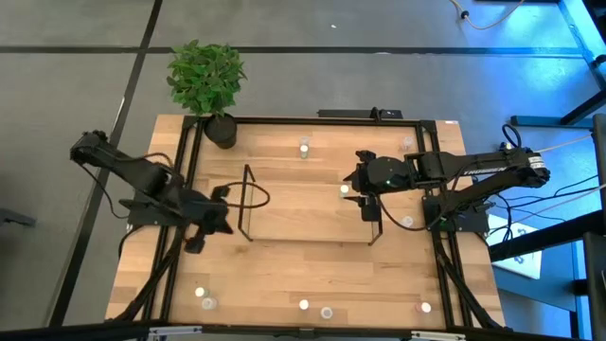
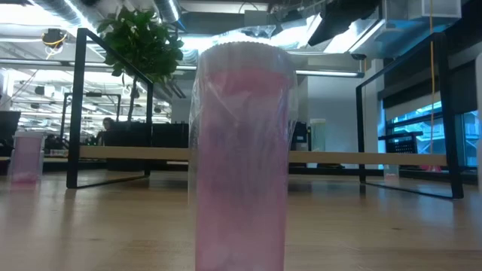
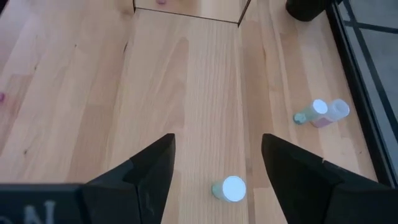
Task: Pick and place medicine bottles onto shelf by color
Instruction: Put the left pink pill bottle on the shelf
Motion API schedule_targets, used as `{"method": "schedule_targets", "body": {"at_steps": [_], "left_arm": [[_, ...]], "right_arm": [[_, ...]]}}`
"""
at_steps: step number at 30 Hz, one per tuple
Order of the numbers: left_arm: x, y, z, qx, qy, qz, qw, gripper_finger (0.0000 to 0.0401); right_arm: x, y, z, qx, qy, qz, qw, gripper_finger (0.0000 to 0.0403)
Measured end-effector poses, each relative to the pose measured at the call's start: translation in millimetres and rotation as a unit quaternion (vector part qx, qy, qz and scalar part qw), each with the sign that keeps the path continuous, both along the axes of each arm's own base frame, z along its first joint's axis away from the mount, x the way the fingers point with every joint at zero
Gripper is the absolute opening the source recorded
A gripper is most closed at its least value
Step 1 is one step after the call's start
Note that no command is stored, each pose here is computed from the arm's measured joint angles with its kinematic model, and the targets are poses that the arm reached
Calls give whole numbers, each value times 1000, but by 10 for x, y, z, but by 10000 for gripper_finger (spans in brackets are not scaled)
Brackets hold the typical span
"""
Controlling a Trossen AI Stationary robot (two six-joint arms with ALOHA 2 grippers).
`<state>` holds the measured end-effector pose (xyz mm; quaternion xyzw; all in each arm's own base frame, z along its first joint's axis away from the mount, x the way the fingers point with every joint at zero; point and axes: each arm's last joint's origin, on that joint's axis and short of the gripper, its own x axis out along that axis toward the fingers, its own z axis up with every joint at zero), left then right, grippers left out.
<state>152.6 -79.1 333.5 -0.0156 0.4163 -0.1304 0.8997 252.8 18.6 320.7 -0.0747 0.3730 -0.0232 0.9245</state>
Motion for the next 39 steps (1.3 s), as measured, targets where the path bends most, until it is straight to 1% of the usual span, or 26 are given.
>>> {"method": "schedule_targets", "body": {"at_steps": [2,5,8,12,18,24,25,27,30,33,39], "left_arm": [[-89,5,90,12,18,23,1000,0],[-168,11,127,17,41,56,997,0],[-194,2,71,11,72,81,994,0],[-177,-37,-59,22,130,118,984,0],[-84,-139,-159,47,159,112,980,0],[-46,-184,-200,56,168,109,978,0],[-45,-185,-201,56,168,109,978,0],[-46,-184,-200,55,168,110,978,0],[-42,-179,-199,57,163,123,977,0],[-39,-174,-198,63,156,129,977,0],[-38,-173,-198,64,156,129,977,0]], "right_arm": [[4,0,4,0,-3,0,1000,242],[5,1,4,0,-3,0,1000,242],[10,1,8,0,-7,0,1000,242],[10,1,7,-1,-6,1,1000,242],[9,1,7,0,-6,1,1000,242],[10,4,8,11,-7,0,1000,242],[12,13,8,17,-6,18,1000,242],[14,45,10,36,-5,75,997,242],[21,99,30,74,-15,160,984,242],[28,134,54,96,-31,219,970,242],[28,137,56,101,-31,225,969,242]]}}
